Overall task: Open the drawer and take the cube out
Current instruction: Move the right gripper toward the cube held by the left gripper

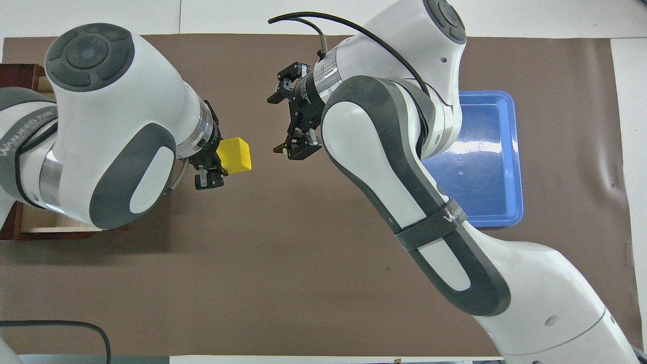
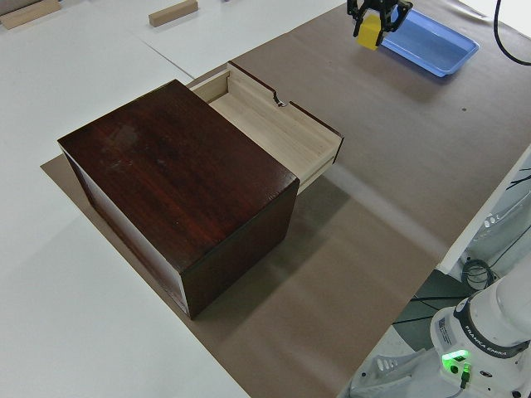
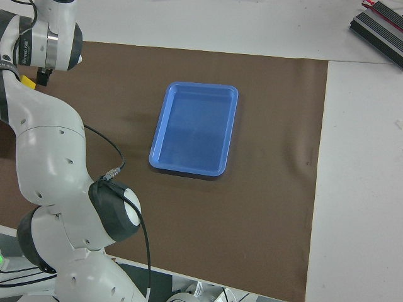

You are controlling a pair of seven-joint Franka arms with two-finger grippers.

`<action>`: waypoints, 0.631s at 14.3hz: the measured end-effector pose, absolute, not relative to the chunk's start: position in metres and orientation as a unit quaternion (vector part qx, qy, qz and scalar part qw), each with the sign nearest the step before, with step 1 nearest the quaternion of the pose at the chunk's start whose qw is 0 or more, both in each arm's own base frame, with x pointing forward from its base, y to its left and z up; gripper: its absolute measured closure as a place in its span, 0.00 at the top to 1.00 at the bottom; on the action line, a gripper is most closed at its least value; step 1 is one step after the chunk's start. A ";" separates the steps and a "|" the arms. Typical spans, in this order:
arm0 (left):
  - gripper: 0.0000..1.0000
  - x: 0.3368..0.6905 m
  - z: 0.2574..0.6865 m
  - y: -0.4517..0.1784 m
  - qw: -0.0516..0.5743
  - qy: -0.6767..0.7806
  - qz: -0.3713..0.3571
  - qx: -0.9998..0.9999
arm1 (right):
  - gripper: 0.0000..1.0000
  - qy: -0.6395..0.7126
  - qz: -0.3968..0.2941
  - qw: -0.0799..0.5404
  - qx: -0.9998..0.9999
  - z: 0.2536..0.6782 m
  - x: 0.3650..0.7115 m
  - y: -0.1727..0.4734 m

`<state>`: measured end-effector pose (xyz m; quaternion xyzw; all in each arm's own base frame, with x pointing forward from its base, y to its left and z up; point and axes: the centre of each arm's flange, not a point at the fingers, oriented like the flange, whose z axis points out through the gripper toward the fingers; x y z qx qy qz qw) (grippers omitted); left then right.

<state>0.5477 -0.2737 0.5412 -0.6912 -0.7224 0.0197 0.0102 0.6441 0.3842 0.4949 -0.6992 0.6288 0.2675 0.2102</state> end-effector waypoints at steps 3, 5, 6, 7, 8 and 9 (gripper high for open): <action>0.55 0.548 0.541 -0.273 0.009 -0.723 0.019 -0.690 | 0.99 0.625 0.266 0.211 -0.703 0.486 0.635 0.404; 0.55 0.548 0.542 -0.273 0.009 -0.724 0.019 -0.690 | 0.99 0.621 0.268 0.206 -0.707 0.478 0.628 0.415; 0.55 0.548 0.542 -0.273 0.009 -0.724 0.019 -0.690 | 0.99 0.619 0.268 0.204 -0.709 0.476 0.625 0.417; 0.55 0.548 0.542 -0.273 0.009 -0.724 0.019 -0.690 | 0.99 0.619 0.269 0.203 -0.710 0.475 0.625 0.418; 0.55 0.548 0.542 -0.273 0.009 -0.724 0.019 -0.690 | 0.99 0.618 0.269 0.204 -0.710 0.475 0.625 0.418; 0.55 0.548 0.542 -0.273 0.009 -0.724 0.019 -0.690 | 0.99 0.617 0.272 0.205 -0.709 0.475 0.625 0.419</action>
